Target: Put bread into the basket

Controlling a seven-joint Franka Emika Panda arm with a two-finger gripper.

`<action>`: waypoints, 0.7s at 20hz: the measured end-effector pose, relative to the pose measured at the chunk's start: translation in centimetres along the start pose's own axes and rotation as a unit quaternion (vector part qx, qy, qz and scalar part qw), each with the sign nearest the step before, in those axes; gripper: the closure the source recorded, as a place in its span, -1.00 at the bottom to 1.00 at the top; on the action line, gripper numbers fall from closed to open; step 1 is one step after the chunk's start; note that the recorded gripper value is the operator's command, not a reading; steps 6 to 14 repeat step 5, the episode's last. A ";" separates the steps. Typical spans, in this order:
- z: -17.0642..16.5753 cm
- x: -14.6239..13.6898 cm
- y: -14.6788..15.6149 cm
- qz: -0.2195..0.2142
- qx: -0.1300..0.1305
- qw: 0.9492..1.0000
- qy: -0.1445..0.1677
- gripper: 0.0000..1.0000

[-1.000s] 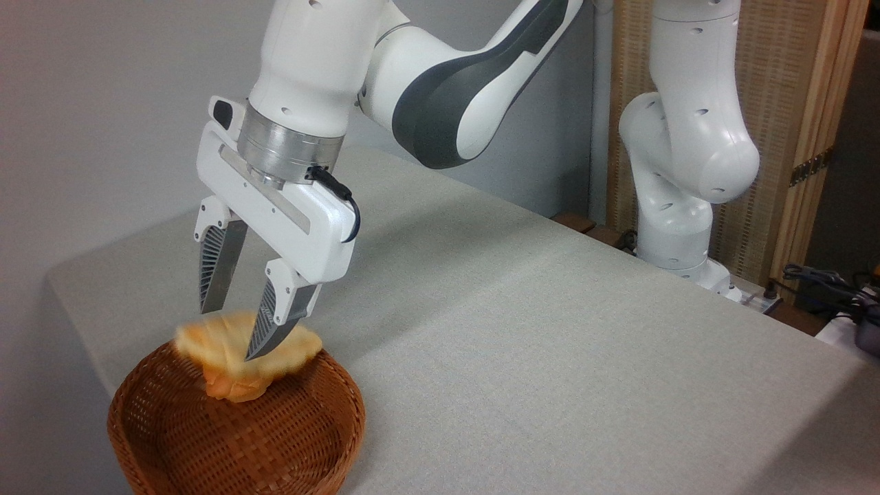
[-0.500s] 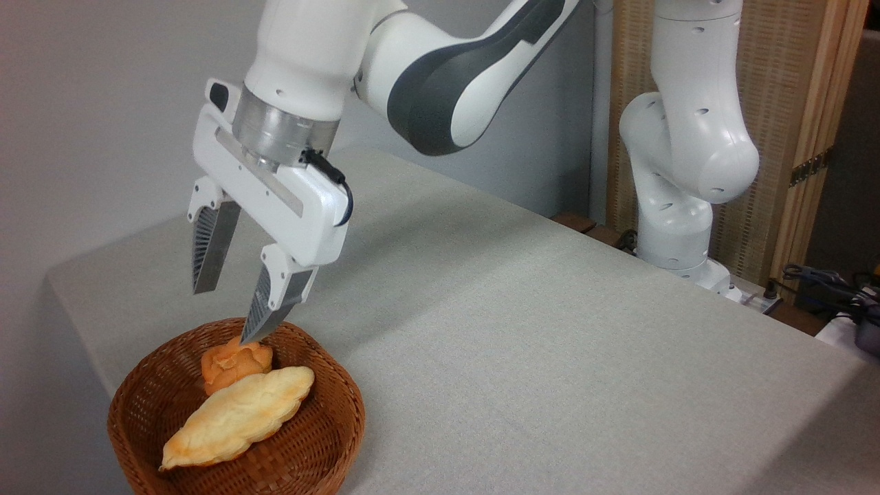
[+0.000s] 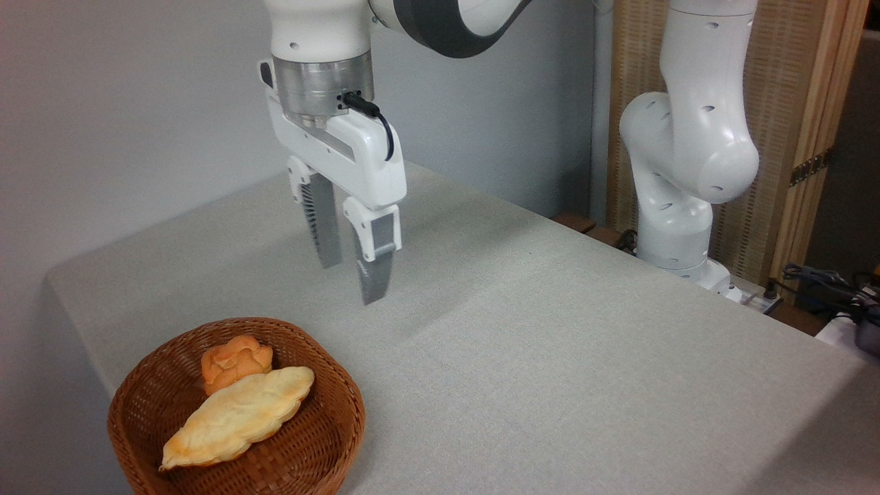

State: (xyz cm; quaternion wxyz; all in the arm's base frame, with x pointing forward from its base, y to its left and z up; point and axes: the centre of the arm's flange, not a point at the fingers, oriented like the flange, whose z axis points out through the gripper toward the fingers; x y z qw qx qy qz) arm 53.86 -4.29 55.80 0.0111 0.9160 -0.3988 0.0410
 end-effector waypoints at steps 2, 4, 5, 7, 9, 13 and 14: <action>0.4 -0.1 0.4 0.008 -0.001 1.000 -0.023 -1.00; 0.6 0.2 0.8 0.018 0.007 0.999 -0.036 -1.00; 0.7 0.3 0.9 0.019 0.008 0.999 -0.038 -1.00; 0.7 0.3 0.9 0.019 0.008 0.999 -0.038 -1.00; 0.7 0.3 0.9 0.019 0.008 0.999 -0.038 -1.00; 0.7 0.3 0.9 0.019 0.008 0.999 -0.038 -1.00; 0.7 0.3 0.9 0.019 0.008 0.999 -0.038 -1.00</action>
